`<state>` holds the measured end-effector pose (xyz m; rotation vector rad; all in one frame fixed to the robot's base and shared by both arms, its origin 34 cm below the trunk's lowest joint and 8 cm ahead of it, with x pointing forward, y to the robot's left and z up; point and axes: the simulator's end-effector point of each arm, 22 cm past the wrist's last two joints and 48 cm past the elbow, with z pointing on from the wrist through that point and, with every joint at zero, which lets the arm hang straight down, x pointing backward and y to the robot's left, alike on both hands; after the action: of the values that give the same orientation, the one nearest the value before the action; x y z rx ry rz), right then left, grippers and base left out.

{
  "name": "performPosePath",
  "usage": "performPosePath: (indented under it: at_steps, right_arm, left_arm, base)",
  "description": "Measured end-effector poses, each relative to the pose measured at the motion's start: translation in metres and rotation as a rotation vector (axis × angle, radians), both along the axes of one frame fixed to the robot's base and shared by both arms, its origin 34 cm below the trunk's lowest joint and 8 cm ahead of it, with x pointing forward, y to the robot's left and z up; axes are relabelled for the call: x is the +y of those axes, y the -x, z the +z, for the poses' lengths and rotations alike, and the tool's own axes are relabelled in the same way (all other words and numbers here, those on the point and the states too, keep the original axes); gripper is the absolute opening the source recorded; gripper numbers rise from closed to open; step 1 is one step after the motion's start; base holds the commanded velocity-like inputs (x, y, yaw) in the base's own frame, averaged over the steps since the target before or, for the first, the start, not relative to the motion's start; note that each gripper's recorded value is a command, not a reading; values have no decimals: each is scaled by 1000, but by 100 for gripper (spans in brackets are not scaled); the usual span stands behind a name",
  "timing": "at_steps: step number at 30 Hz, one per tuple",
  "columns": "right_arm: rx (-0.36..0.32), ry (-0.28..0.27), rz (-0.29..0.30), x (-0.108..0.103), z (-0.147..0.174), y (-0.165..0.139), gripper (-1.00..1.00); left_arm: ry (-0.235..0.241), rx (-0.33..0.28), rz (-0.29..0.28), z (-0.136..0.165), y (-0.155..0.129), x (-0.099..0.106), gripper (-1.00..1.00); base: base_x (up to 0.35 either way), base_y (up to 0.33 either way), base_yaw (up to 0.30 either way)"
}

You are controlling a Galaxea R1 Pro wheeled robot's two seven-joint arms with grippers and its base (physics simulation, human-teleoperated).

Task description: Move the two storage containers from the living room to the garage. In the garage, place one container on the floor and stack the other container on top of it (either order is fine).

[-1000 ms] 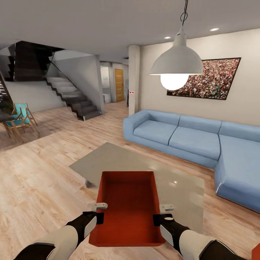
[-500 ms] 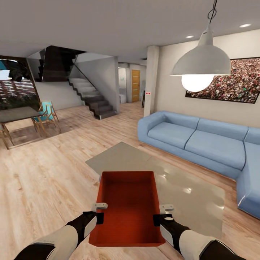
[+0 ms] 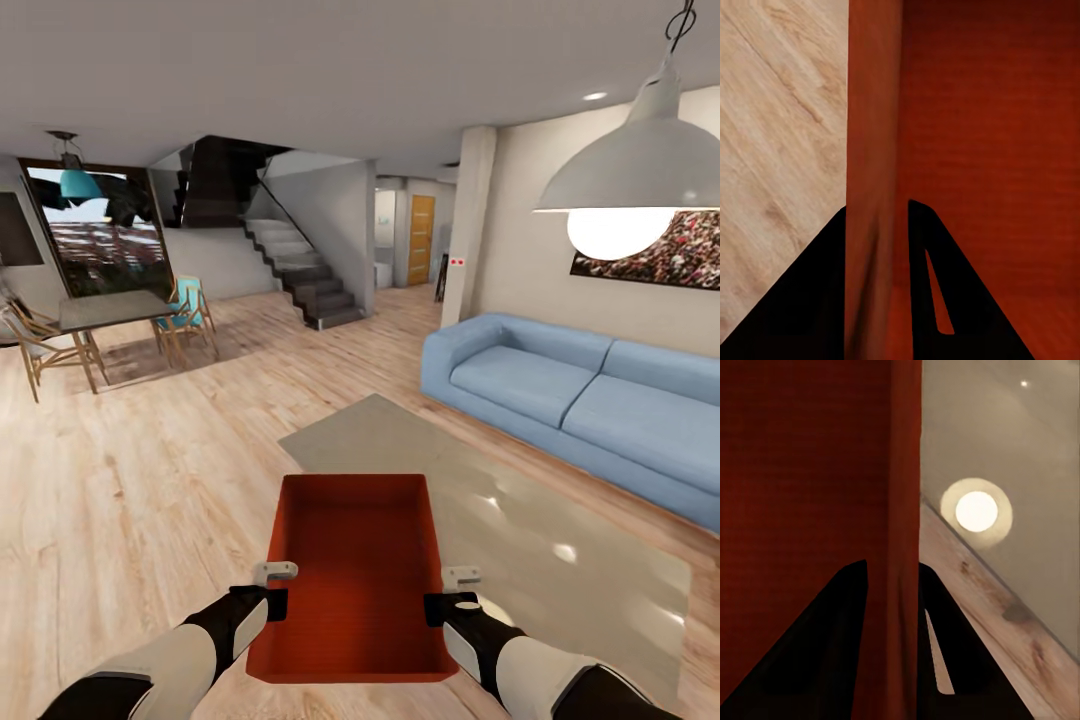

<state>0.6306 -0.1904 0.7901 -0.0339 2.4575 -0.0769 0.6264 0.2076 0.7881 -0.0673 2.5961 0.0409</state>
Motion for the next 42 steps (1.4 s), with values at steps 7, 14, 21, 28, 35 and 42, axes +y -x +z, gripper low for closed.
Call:
performPosePath:
  at_steps: [7, 14, 21, 28, 35, 42]
  right_arm:
    - [-3, 0, 0, 0, 2, -1, -100]
    - [-5, 0, 0, 0, 3, -1, -100]
    - [-8, 0, 0, 0, 4, -2, -100]
    - [-11, 0, 0, 0, 6, -2, -100]
    - [-13, 0, 0, 0, 7, -3, -100]
    - [-16, 0, 0, 0, 8, -3, -100]
  left_arm:
    - [0, -3, 0, 1, -1, 0, -100]
    - [0, -5, 0, 3, -1, 0, -100]
    - [0, -8, 0, 4, -2, 0, -100]
    - [0, -11, 0, 6, -2, 0, -100]
    - [0, -13, 0, 7, -3, 0, -100]
    - [0, -16, 0, 8, -3, 0, -100]
  base:
    - [0, 0, 292]
    - [0, 0, 292]
    - [0, 0, 292]
    - [0, 0, 292]
    - [0, 0, 292]
    - [0, 0, 292]
